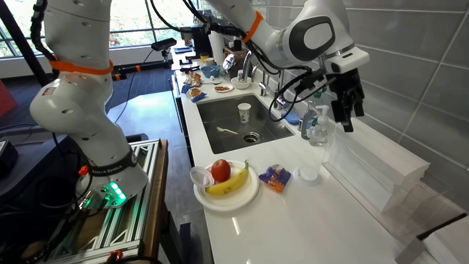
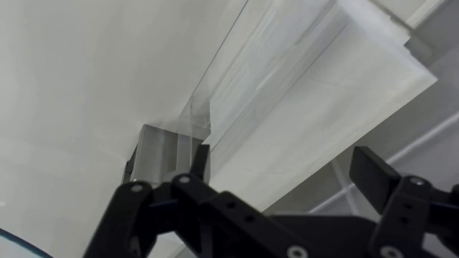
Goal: Remove a tissue from the box
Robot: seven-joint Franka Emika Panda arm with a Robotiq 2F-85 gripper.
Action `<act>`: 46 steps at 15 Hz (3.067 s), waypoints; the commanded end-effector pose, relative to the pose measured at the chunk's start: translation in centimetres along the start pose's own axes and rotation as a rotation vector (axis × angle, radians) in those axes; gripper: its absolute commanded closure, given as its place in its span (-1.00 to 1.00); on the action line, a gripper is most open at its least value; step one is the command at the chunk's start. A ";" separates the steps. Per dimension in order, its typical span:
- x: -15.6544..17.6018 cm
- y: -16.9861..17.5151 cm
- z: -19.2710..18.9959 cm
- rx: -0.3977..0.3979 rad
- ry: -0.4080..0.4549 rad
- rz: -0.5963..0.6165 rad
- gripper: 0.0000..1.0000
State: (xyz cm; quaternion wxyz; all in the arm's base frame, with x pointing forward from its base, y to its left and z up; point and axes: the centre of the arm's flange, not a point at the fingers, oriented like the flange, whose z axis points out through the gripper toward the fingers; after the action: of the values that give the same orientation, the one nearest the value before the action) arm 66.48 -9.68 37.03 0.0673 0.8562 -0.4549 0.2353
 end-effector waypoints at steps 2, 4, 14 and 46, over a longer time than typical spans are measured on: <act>0.9 -0.6 2.7 -0.009 0.050 0.083 -1.00; 1.1 -0.9 3.3 -0.006 0.057 0.098 -1.00; 0.9 -2.5 5.2 -0.006 0.095 0.124 -0.19; 1.2 -4.1 3.0 0.017 0.134 0.109 1.00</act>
State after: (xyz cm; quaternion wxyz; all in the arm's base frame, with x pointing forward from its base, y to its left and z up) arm 71.50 -9.90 34.03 0.0773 0.8227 -0.4874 0.2823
